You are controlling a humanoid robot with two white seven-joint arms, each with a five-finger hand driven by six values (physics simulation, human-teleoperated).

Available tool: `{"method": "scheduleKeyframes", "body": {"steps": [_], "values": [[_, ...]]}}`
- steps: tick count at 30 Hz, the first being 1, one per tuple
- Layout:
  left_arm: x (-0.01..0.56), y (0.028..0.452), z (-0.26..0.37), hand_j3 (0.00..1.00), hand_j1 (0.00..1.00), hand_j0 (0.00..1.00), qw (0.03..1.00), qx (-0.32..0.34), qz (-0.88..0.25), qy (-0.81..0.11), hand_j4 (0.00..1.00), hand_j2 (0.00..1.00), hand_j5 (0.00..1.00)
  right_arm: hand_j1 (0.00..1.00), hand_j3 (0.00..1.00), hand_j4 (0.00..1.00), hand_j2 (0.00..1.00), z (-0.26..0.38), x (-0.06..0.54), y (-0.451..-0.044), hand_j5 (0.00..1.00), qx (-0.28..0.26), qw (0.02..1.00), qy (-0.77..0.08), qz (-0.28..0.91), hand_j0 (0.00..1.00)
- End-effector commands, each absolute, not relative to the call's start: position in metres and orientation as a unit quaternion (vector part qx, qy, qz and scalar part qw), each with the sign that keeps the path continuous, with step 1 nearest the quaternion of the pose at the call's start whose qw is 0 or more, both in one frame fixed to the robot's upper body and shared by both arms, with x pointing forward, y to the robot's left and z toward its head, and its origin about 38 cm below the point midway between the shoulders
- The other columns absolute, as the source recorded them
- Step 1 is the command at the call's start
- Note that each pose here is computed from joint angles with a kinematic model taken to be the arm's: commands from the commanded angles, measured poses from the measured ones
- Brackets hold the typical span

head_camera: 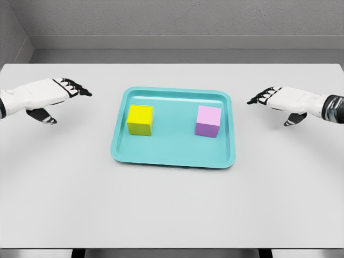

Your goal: Push two cubes

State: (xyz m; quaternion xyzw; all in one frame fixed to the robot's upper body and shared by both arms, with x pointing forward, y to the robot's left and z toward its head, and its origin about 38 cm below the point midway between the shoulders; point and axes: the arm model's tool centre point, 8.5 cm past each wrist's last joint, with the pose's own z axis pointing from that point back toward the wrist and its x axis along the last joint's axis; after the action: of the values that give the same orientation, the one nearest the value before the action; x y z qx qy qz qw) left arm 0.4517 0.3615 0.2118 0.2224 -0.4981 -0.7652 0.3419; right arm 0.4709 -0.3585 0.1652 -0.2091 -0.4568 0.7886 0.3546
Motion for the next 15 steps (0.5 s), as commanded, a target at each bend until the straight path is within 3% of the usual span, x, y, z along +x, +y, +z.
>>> {"method": "scheduleKeyframes", "body": {"steps": [1,12,15], "values": [[0.455,0.356,0.191,0.75,0.75,0.75,0.363,0.197,-0.779,-0.471,0.75,0.75,0.75,1.00,1.00,1.00,1.00,0.166,0.471,-0.359,1.00,-0.209,0.356,-0.459,0.787,1.00],[0.466,0.308,0.179,0.76,0.76,0.76,0.363,0.160,-0.753,-0.525,0.76,0.76,0.76,0.99,0.99,0.99,0.99,0.172,0.481,-0.362,0.99,-0.218,0.353,-0.449,0.791,0.99],[0.467,0.315,0.169,0.73,0.73,0.73,0.380,0.155,-0.751,-0.517,0.73,0.73,0.73,0.58,0.58,0.58,0.58,0.171,0.480,-0.361,0.58,-0.213,0.354,-0.437,0.799,0.58]]}}
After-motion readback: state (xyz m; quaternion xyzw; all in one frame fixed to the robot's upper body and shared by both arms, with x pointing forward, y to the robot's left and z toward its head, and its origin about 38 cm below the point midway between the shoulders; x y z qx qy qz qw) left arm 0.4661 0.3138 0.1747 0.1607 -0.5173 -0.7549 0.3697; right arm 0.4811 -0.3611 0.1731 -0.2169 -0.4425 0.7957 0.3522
